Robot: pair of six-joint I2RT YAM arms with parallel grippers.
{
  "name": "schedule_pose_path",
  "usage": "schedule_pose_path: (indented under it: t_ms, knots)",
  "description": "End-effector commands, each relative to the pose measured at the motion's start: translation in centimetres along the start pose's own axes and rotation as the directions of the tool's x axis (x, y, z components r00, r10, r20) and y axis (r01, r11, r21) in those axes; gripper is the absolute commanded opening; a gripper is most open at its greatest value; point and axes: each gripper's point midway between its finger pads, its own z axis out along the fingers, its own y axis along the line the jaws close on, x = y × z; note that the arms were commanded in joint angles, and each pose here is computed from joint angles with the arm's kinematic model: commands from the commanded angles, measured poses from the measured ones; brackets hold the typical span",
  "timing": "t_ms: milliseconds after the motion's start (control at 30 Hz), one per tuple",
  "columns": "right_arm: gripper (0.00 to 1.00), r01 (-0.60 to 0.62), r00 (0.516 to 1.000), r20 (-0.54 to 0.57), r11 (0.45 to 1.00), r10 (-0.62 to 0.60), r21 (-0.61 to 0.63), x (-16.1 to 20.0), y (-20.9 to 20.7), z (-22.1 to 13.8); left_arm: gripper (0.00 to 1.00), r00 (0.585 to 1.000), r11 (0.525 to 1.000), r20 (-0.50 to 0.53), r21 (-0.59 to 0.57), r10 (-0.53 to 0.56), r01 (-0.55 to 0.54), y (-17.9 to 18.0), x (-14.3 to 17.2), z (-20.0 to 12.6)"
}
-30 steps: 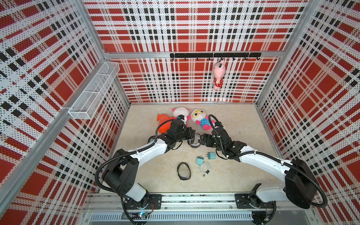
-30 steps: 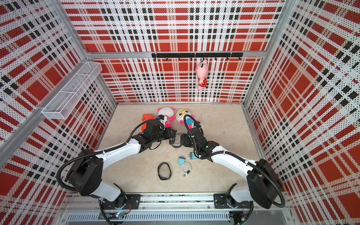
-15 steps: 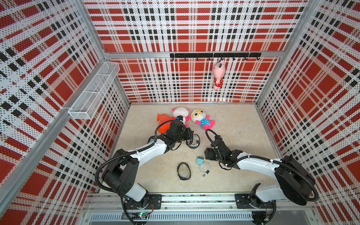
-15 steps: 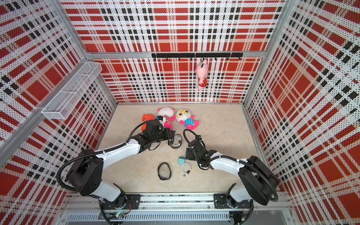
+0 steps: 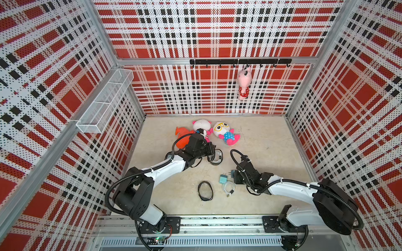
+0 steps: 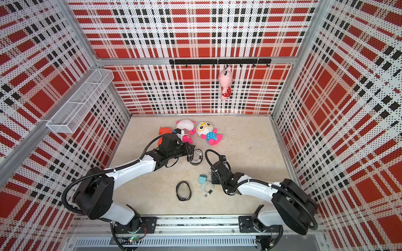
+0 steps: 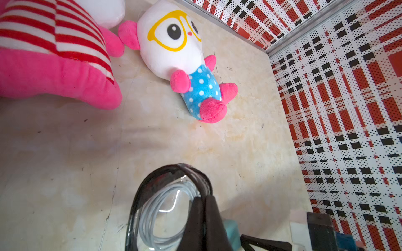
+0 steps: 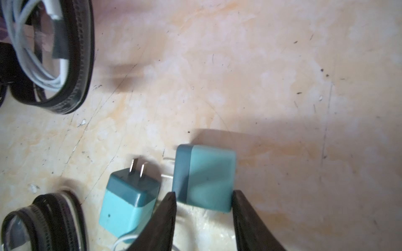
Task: Pack away charging kits
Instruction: Adjust the plug at the center of the board.
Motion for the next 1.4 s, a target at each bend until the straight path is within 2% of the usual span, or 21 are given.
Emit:
schedule_pose_path:
  t_ms: [0, 100, 167, 233, 367, 567, 767, 933, 1067, 1200, 1367]
  knots:
    - [0.44, -0.017, 1.000, -0.016, 0.998, 0.016, -0.054, 0.5, 0.9, -0.4, 0.00, 1.000, 1.000, 0.008, 0.003, 0.002, -0.002, 0.2, -0.3, -0.2]
    - [0.47, -0.026, 0.999, -0.046, 0.996, 0.022, -0.087, 0.9, 1.5, -0.4, 0.00, 1.000, 1.000, 0.005, 0.001, 0.001, -0.001, 0.2, -0.2, -0.1]
    - [0.56, -0.032, 0.998, -0.058, 0.995, 0.026, -0.096, 1.3, 1.6, -0.5, 0.00, 1.000, 1.000, 0.006, 0.001, 0.001, -0.001, 0.2, -0.2, -0.2]
    - [0.58, -0.036, 0.998, -0.063, 0.994, 0.030, -0.101, 1.6, 1.6, -0.6, 0.00, 1.000, 1.000, 0.009, 0.001, 0.001, -0.001, 0.2, -0.3, -0.2]
    - [0.45, -0.043, 0.997, -0.070, 0.989, 0.033, -0.144, 2.1, 2.3, -0.6, 0.00, 1.000, 1.000, 0.012, 0.000, 0.002, -0.002, 0.2, -0.4, -0.3]
    - [0.36, -0.054, 0.997, -0.061, 0.991, 0.047, -0.119, 1.7, 2.6, 0.7, 0.00, 1.000, 1.000, 0.008, -0.003, 0.001, -0.001, 0.3, -0.3, -0.2]
    - [0.35, -0.064, 0.997, -0.044, 0.995, 0.060, -0.081, 0.3, 3.4, 2.6, 0.00, 1.000, 1.000, -0.001, 0.008, -0.003, 0.003, 0.1, -0.2, -0.1]
    - [0.35, -0.103, 0.994, -0.025, 0.994, 0.102, -0.038, -1.3, 2.5, 3.9, 0.00, 1.000, 1.000, 0.011, -0.002, 0.000, 0.000, 0.2, -0.4, -0.4]
    - [0.39, -0.098, 0.995, 0.005, 0.995, 0.098, -0.030, -2.5, 2.4, 3.9, 0.00, 1.000, 1.000, 0.015, -0.018, 0.001, -0.001, 0.5, -0.5, -0.3]
    - [0.49, -0.086, 0.995, 0.042, 0.994, 0.088, -0.063, -3.7, 3.1, 2.7, 0.00, 1.000, 0.999, 0.024, -0.040, 0.001, 0.000, 1.0, -0.8, -0.5]
    - [0.59, -0.083, 0.994, 0.071, 0.996, 0.086, -0.042, -4.6, 2.6, 0.7, 0.00, 1.000, 0.999, 0.028, -0.043, 0.001, 0.001, 1.1, -0.9, -0.6]
